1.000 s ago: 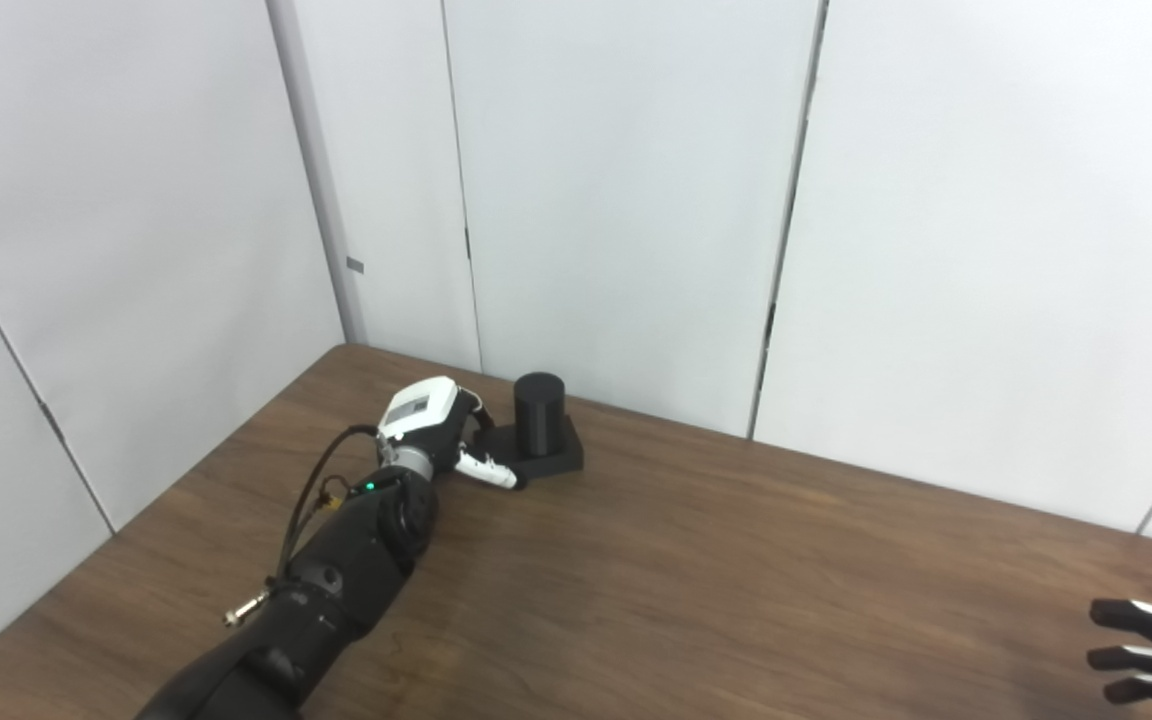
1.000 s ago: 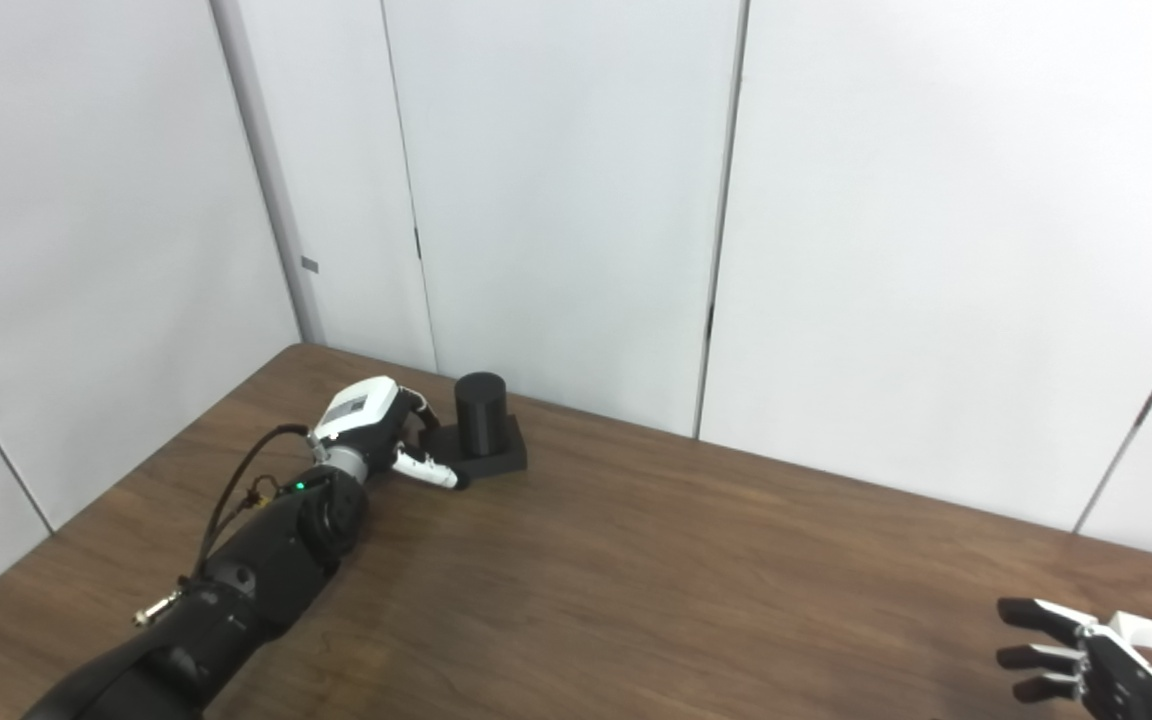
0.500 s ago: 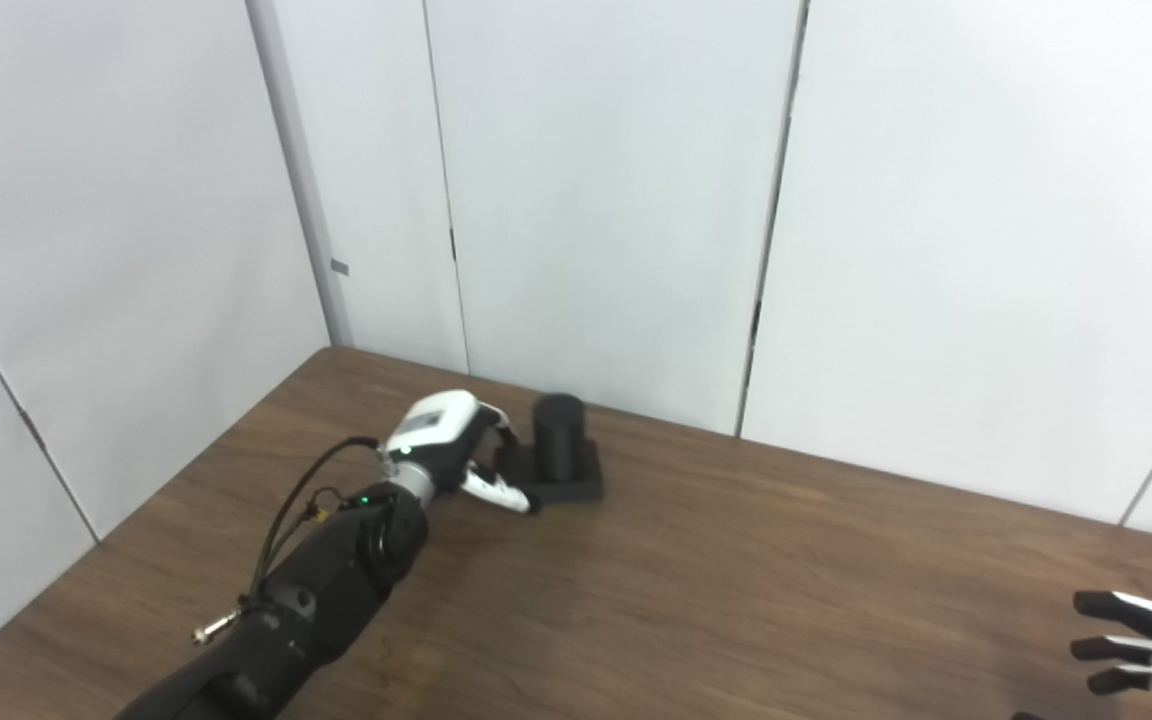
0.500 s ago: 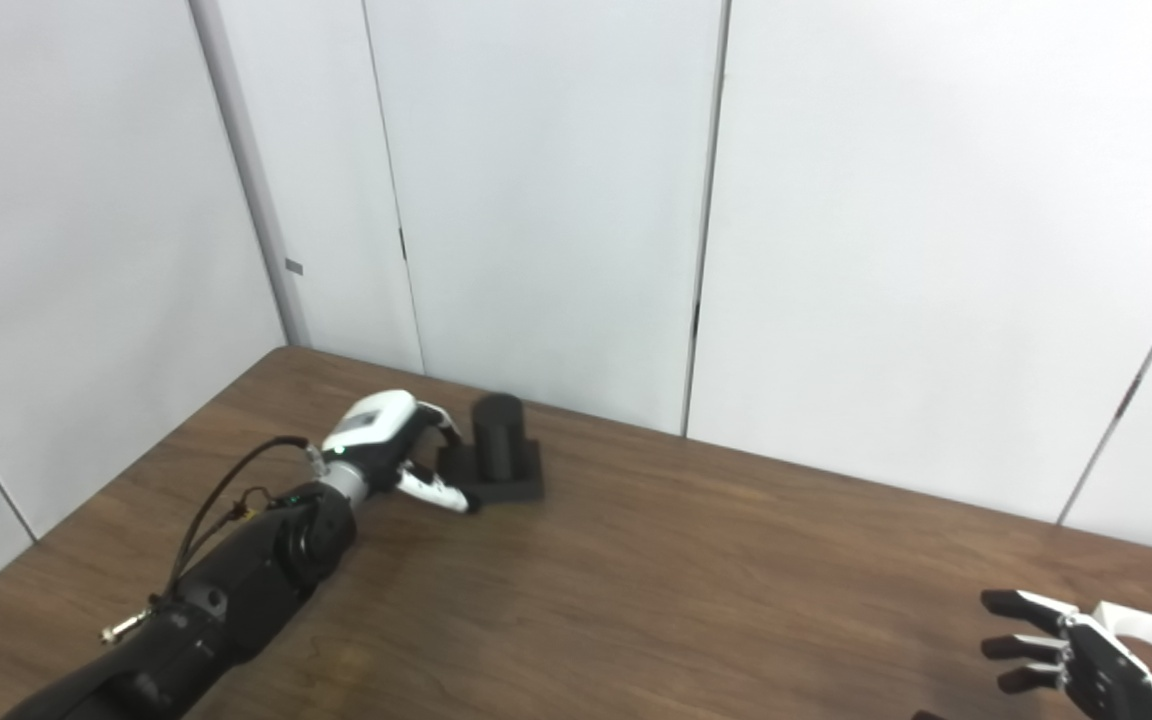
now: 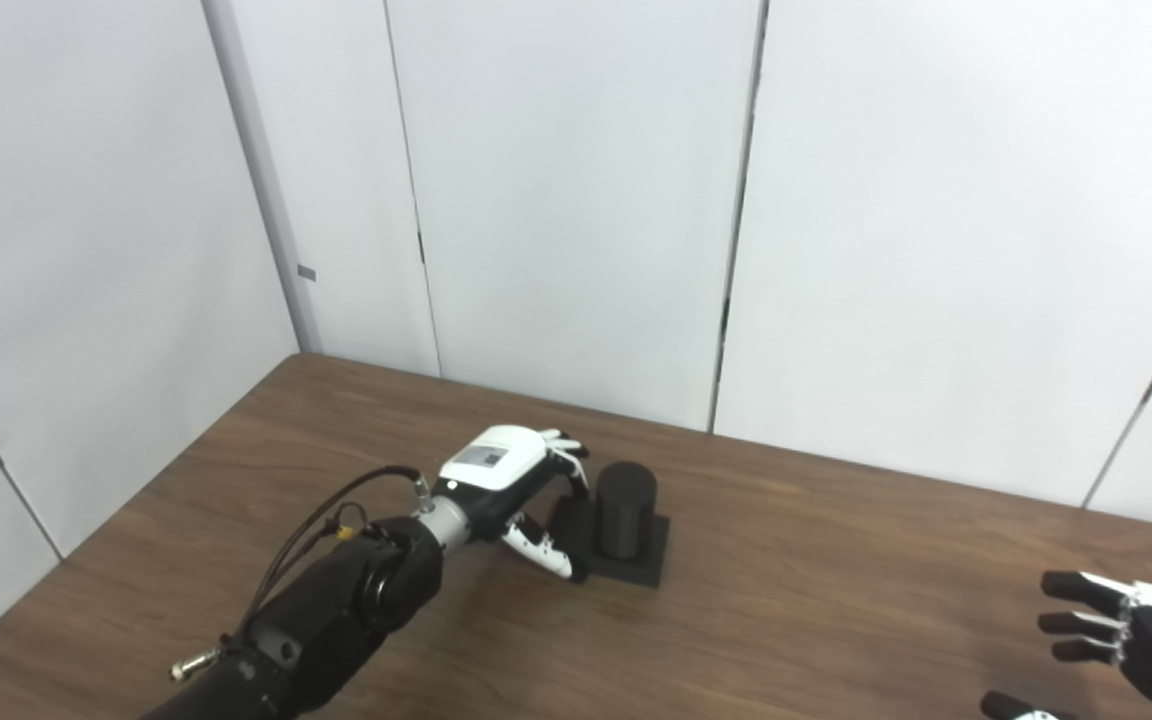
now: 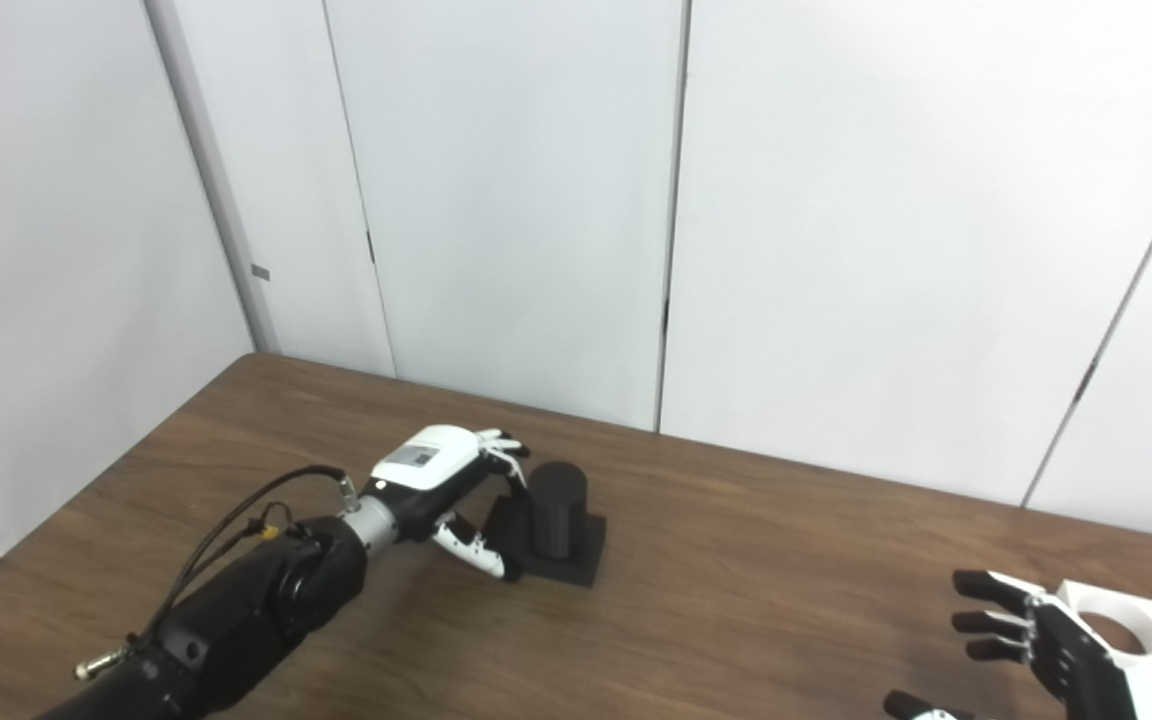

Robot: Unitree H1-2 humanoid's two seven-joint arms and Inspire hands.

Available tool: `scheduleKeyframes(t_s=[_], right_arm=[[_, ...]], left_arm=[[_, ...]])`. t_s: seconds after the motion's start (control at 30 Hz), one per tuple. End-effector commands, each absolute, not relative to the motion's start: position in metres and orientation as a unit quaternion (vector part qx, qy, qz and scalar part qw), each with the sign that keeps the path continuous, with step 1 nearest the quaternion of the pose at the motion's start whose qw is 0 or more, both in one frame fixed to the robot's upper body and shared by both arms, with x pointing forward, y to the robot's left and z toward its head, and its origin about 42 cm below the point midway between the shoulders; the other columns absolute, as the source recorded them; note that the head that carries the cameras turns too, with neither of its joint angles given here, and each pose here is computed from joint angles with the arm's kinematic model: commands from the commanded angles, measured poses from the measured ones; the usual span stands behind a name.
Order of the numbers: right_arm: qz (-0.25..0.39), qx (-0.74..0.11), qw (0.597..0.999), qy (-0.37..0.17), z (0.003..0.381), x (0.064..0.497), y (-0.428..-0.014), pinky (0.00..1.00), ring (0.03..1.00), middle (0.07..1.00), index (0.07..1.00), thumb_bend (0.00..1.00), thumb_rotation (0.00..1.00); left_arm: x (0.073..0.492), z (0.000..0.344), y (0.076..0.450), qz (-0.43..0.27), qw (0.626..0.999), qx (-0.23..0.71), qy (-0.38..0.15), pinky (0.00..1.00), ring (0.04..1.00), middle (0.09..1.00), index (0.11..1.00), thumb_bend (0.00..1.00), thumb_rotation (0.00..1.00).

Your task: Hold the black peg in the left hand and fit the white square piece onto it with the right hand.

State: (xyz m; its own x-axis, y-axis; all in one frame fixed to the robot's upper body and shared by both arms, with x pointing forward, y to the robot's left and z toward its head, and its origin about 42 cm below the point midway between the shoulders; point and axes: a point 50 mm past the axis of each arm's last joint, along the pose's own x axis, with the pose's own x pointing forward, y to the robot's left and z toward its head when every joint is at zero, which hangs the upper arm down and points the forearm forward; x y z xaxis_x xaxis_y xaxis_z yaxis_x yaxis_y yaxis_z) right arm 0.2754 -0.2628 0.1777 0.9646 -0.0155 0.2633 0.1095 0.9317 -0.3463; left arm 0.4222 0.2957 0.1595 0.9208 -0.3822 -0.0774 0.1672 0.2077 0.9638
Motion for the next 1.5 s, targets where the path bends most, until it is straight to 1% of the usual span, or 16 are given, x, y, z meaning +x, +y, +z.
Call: scheduleKeyframes(t_s=[0.0,0.07,0.2,0.27,0.53,0.63,0.8,0.93,1.0,1.17,1.3,1.4,1.47], right_arm=[[-0.038,-0.183,0.969,-0.164,0.19,0.282,-0.264,0.56,0.635,0.721,0.679,0.52,0.0],[-0.038,-0.186,0.967,-0.168,0.188,0.283,-0.265,0.55,0.633,0.72,0.677,0.52,0.0],[-0.036,-0.194,0.965,-0.174,0.182,0.286,-0.268,0.53,0.63,0.722,0.674,0.52,0.0],[-0.035,-0.194,0.964,-0.179,0.181,0.287,-0.268,0.53,0.63,0.721,0.672,0.53,0.0],[-0.039,-0.199,0.962,-0.186,0.175,0.29,-0.269,0.53,0.615,0.708,0.669,0.53,0.0],[-0.04,-0.199,0.961,-0.189,0.174,0.29,-0.269,0.53,0.616,0.708,0.668,0.53,0.0],[-0.04,-0.195,0.96,-0.196,0.171,0.292,-0.269,0.52,0.615,0.714,0.666,0.54,0.0],[-0.043,-0.196,0.96,-0.197,0.172,0.294,-0.269,0.52,0.612,0.71,0.663,0.55,0.0],[-0.049,-0.199,0.959,-0.195,0.174,0.295,-0.269,0.52,0.618,0.715,0.666,0.54,0.0],[-0.061,-0.205,0.956,-0.198,0.18,0.298,-0.269,0.53,0.627,0.725,0.677,0.54,0.03],[-0.055,-0.225,0.951,-0.207,0.192,0.302,-0.272,0.53,0.636,0.733,0.689,0.57,0.03],[-0.035,-0.272,0.941,-0.2,0.211,0.31,-0.281,0.51,0.636,0.75,0.713,0.61,0.03],[-0.027,-0.303,0.932,-0.199,0.223,0.317,-0.287,0.52,0.635,0.759,0.726,0.63,0.04]], left_arm=[[0.411,0.148,0.271,-0.248,0.751,0.603,-0.102,0.95,0.956,0.894,0.485,0.52,0.07],[0.407,0.146,0.26,-0.272,0.744,0.6,-0.108,0.97,0.975,0.909,0.486,0.52,0.07],[0.396,0.137,0.235,-0.302,0.734,0.592,-0.141,0.9,0.936,0.885,0.485,0.52,0.07],[0.393,0.134,0.227,-0.316,0.731,0.588,-0.144,0.9,0.939,0.886,0.485,0.52,0.07],[0.38,0.121,0.185,-0.392,0.698,0.58,-0.151,0.9,0.947,0.895,0.487,0.52,0.07],[0.377,0.115,0.174,-0.417,0.686,0.575,-0.157,0.9,0.944,0.887,0.486,0.52,0.07],[0.373,0.11,0.163,-0.444,0.661,0.582,-0.164,0.9,0.956,0.901,0.487,0.52,0.08],[0.373,0.108,0.16,-0.454,0.619,0.616,-0.174,0.89,0.934,0.888,0.487,0.52,0.07],[0.372,0.109,0.161,-0.456,0.605,0.628,-0.178,0.89,0.914,0.876,0.487,0.52,0.07],[0.371,0.111,0.168,-0.455,0.588,0.642,-0.187,0.87,0.9,0.866,0.487,0.52,0.07],[0.368,0.113,0.177,-0.451,0.578,0.651,-0.196,0.85,0.884,0.852,0.486,0.52,0.07],[0.367,0.114,0.184,-0.452,0.576,0.653,-0.195,0.83,0.876,0.85,0.487,0.52,0.07],[0.367,0.115,0.189,-0.454,0.576,0.652,-0.195,0.84,0.877,0.849,0.488,0.52,0.07]])
